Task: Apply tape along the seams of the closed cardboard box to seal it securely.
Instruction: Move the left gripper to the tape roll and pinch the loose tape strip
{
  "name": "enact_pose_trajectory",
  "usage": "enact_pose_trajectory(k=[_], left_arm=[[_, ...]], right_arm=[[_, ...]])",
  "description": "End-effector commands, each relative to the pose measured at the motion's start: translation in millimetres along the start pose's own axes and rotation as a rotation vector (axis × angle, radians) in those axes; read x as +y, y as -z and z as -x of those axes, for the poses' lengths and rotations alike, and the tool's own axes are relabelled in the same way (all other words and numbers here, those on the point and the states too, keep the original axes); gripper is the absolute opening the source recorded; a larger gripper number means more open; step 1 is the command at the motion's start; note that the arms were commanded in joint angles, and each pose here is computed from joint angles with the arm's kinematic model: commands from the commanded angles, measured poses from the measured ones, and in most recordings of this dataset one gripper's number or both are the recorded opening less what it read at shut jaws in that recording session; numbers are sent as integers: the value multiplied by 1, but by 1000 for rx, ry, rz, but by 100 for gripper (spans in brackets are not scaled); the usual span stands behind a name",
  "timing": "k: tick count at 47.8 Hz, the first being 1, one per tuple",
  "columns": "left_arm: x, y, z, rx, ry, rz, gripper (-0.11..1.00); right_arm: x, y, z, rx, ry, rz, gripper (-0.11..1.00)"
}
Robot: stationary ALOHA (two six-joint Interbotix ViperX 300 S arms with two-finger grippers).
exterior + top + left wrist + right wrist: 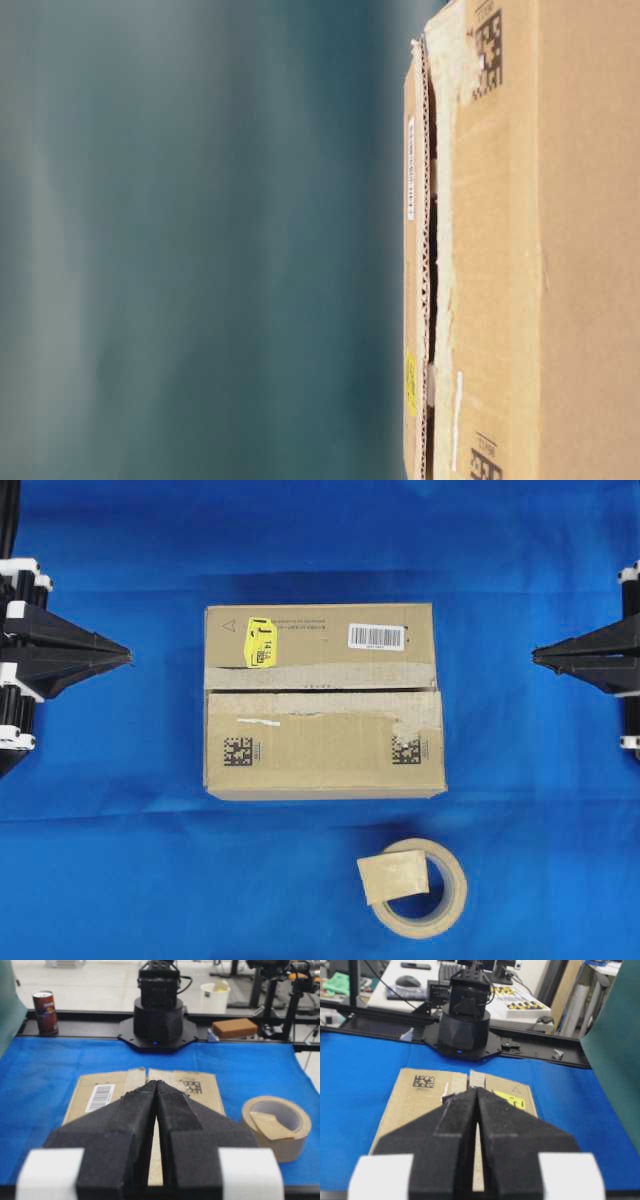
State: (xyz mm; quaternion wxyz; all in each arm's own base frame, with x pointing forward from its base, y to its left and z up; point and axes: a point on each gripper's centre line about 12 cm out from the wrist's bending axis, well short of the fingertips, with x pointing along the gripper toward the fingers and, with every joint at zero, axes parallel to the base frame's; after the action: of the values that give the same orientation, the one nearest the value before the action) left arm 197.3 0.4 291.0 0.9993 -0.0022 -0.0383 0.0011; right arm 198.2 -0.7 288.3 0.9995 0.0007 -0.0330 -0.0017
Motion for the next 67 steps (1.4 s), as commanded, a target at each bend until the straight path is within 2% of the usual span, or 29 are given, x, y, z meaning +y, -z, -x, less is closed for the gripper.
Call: enact_pose_trajectory(k=[1,4,9,12,16,20,32,34,38,44,46,47,53,59,67], left_arm=[[0,-3,-3,2,0,-54,0],[-1,-3,-3,0,5,-95,0],[-11,-9,-4,-38,51,-211,0],[-18,-12,-4,-68,83,-225,0],[-28,-12,-4,-97,122,-349,0],[-41,-10,-8,-108,177,-388,0],[-69,14,-32,-54,291,-608,2],[-73,19,-38,-43,302,-639,7],[-76,26,-47,-26,312,-683,25],[-83,39,-67,21,338,-751,64],[-86,45,-73,40,350,-781,75],[-87,48,-77,50,358,-800,77],[-99,66,-104,92,406,-929,67],[-112,84,-135,124,450,-1041,67],[-135,111,-172,172,537,-1158,67]], right_arm=[[0,-14,-5,-29,-1,-12,2],[0,-12,-7,-6,2,-14,2],[0,-12,-10,23,0,-15,1],[0,-11,-11,31,3,-20,1],[0,-14,-12,25,4,-24,2],[0,-16,-13,21,2,-24,2],[0,-20,-13,9,4,-24,1],[0,-20,-13,11,2,-23,2],[0,-20,-14,9,4,-26,2],[0,-20,-15,8,3,-26,2],[0,-19,-14,9,4,-27,2],[0,-20,-15,6,3,-27,2],[0,-20,-15,6,4,-26,2],[0,-20,-15,6,4,-26,2],[0,-20,-14,5,3,-26,2]])
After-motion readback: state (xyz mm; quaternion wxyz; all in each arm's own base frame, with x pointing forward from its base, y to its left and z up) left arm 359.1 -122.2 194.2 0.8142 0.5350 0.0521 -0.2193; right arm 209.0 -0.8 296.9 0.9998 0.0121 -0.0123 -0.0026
